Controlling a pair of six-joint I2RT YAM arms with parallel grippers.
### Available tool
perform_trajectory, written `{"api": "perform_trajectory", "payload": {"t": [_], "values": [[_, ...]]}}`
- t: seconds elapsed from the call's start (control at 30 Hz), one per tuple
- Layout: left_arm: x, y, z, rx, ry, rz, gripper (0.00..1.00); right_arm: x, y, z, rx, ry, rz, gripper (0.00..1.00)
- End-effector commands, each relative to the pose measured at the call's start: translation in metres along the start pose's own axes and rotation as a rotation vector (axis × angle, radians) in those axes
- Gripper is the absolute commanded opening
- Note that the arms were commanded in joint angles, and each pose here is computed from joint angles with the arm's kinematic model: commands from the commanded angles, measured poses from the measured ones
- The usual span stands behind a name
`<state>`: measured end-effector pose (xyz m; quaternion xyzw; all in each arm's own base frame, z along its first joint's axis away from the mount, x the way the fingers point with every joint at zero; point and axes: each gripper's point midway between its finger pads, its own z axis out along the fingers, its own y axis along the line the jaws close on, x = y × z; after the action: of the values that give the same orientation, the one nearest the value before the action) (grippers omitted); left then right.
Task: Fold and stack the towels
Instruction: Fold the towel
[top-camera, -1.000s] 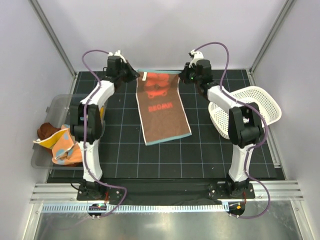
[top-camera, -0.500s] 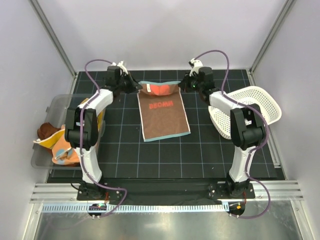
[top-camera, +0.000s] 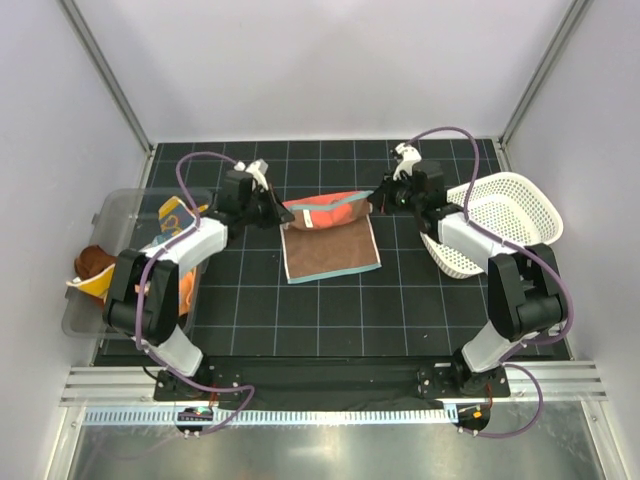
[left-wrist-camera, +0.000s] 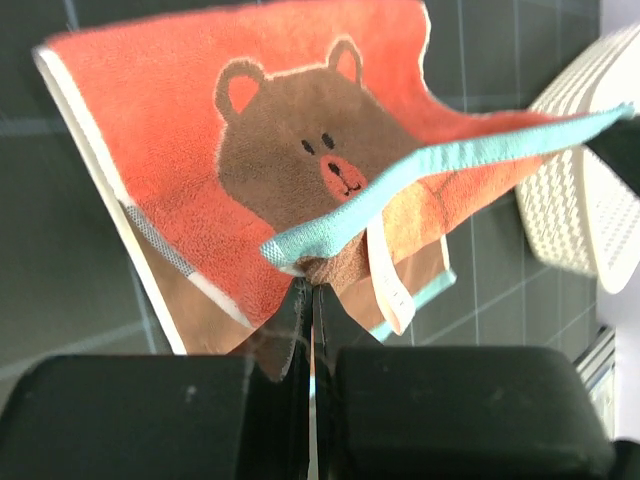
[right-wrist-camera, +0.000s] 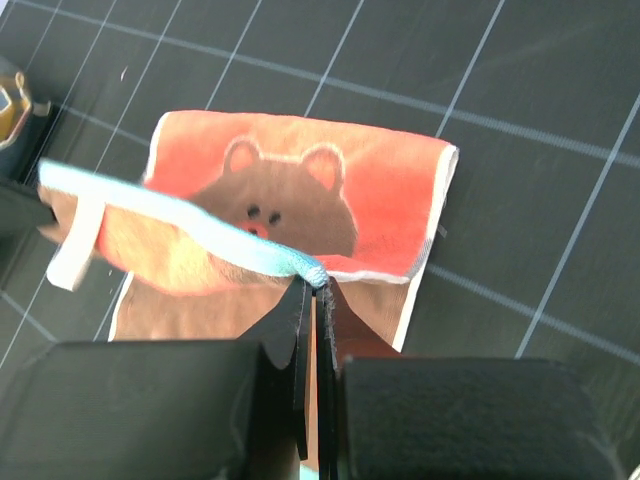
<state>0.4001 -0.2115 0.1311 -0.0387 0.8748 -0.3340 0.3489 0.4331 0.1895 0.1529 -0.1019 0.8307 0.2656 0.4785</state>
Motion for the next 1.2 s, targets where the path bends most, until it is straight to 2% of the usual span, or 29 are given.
{"api": "perform_trajectory", "payload": {"t": [0.0,0.23,0.83,0.87,0.97,1.03,1.07,1.1,1.17], "values": [[0.003,-0.011,-0.012,-0.002,-0.048,0.028,0.00,-0.005,0.019,-0.013,-0.047,-0.037,0.012,0.01],[0.031,0.004,-0.018,-0.079,-0.018,0.028,0.00,0.033,0.016,-0.025,-0.039,0.017,0.061,0.01],[0.067,0.021,-0.024,-0.183,0.032,0.056,0.00,0.083,0.019,-0.038,-0.035,0.115,0.087,0.01],[0.069,0.021,-0.023,-0.183,0.040,0.056,0.01,0.086,0.017,-0.038,-0.026,0.122,0.088,0.03],[0.080,0.021,-0.025,-0.190,0.070,0.045,0.17,0.091,0.014,-0.043,0.002,0.137,0.087,0.09],[0.085,0.019,-0.030,-0.190,0.084,0.043,0.24,0.090,0.010,-0.050,0.033,0.142,0.088,0.20],[0.086,0.017,-0.033,-0.197,0.082,0.045,0.27,0.088,0.006,-0.053,0.064,0.139,0.085,0.31],[0.084,0.014,-0.039,-0.202,0.071,0.037,0.37,0.095,0.003,-0.058,0.091,0.173,0.097,0.33],[0.086,0.017,-0.047,-0.237,0.074,0.021,0.44,0.093,0.000,-0.065,0.139,0.200,0.116,0.33]]}}
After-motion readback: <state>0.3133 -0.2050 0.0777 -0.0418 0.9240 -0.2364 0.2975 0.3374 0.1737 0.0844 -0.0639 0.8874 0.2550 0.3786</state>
